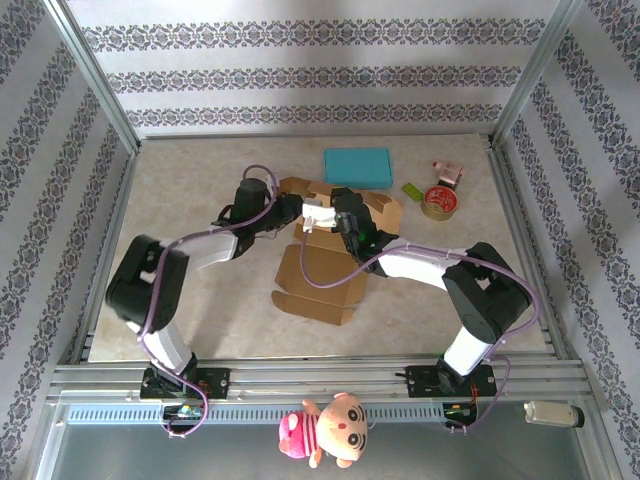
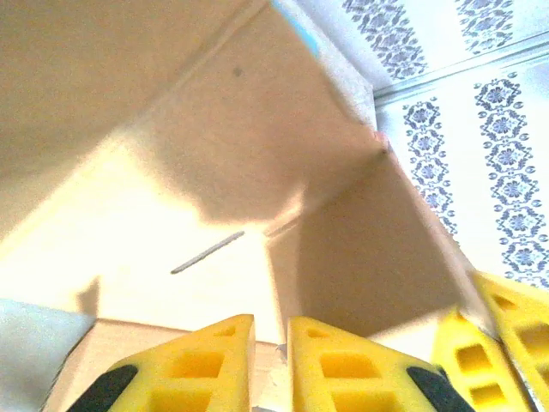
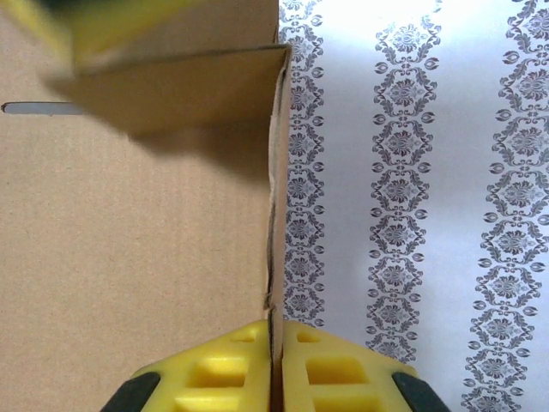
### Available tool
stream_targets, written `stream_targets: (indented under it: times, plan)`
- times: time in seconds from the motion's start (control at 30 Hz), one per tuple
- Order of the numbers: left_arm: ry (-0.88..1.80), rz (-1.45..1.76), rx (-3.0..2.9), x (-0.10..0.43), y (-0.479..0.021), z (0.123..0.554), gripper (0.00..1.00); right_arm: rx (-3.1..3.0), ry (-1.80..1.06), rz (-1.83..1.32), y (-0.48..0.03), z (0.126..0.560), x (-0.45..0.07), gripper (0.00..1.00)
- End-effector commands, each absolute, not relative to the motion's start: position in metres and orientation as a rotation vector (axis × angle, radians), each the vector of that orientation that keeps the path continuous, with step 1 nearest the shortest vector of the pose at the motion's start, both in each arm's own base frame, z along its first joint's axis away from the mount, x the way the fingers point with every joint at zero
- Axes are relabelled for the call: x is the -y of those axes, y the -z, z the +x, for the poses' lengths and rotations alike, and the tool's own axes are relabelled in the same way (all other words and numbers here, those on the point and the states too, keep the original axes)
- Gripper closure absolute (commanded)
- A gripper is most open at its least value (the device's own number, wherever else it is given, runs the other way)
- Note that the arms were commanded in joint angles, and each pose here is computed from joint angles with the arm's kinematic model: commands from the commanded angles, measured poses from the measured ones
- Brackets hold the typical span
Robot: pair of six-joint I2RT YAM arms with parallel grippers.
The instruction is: Fold the paper box
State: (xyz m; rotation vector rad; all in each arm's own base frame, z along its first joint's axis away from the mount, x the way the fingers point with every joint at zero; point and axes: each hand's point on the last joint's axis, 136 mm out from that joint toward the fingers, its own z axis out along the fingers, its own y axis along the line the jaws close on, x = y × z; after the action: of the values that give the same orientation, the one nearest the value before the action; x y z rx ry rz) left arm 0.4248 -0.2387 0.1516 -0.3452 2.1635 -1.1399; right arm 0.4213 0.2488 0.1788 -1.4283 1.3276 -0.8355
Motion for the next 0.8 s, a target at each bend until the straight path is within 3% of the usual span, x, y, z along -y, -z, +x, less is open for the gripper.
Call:
stream_targets:
  times: [0.0, 0.27, 0.63, 0.77]
  plan:
    - [0.870, -0.220, -2.182, 0.219, -0.155, 0.404, 0.83, -1.316, 0.842, -1.375, -0.195, 0.420, -0.243, 0.89]
    - [0.446, -0.224, -2.426, 0.197, -0.081, 0.364, 0.82, -1.311, 0.852, -1.374, -0.198, 0.420, -0.241, 0.88]
    - [0.343, -0.177, -2.416, 0.200, -0.051, 0.391, 0.82, -1.305, 0.864, -1.397, -0.194, 0.416, -0.239, 0.88]
    - [0.433, -0.129, -2.410, 0.215, -0.048, 0.404, 0.81, -1.298, 0.860, -1.402, -0.194, 0.415, -0.240, 0.88]
